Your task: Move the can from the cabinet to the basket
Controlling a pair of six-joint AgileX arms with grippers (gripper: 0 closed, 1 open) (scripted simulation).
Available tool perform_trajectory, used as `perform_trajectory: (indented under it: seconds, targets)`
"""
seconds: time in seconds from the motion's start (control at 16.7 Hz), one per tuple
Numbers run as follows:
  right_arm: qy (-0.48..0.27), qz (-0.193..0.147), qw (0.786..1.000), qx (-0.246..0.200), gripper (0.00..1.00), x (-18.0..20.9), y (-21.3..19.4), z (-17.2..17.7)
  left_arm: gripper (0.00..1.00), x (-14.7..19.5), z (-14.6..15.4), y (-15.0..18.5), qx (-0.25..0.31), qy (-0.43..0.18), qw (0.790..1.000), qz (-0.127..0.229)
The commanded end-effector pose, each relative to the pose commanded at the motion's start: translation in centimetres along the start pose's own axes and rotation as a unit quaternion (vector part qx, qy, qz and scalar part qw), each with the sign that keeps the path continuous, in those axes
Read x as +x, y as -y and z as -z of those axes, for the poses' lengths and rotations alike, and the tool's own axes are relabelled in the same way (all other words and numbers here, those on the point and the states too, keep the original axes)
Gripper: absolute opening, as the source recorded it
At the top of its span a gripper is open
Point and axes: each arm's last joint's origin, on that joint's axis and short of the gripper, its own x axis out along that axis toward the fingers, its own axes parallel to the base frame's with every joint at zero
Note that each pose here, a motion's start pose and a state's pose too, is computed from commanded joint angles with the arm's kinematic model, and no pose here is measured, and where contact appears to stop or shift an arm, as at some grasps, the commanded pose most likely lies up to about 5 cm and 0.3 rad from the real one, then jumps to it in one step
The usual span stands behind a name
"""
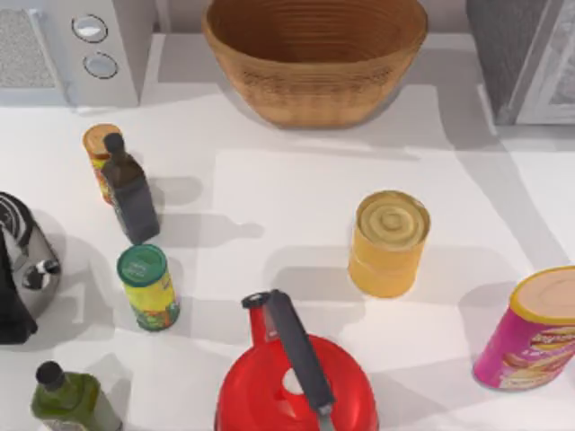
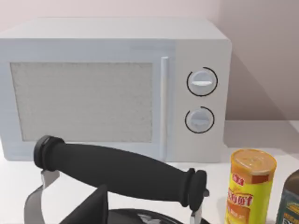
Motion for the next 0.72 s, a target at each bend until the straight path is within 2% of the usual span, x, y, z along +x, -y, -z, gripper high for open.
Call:
perform_trajectory:
  seconds: [0.3,0.6,0.72]
  targets:
    - [0.0,0.0,1.0,0.0,1.0,3.5,0.0,0.1,1.0,0.0,0.0,0.0,0.0,0.0,1.0,0.0]
    - [0.0,0.0,1.0,0.0,1.0,3.9,0.0,0.2,1.0,0.0,0.0,0.0,0.0,0.0,1.0,0.0]
    - [0.0,0.0,1.0,0.0,0.85,3.9,0.0,0.2,1.0,0.0,0.0,0.0,0.0,0.0,1.0,0.0]
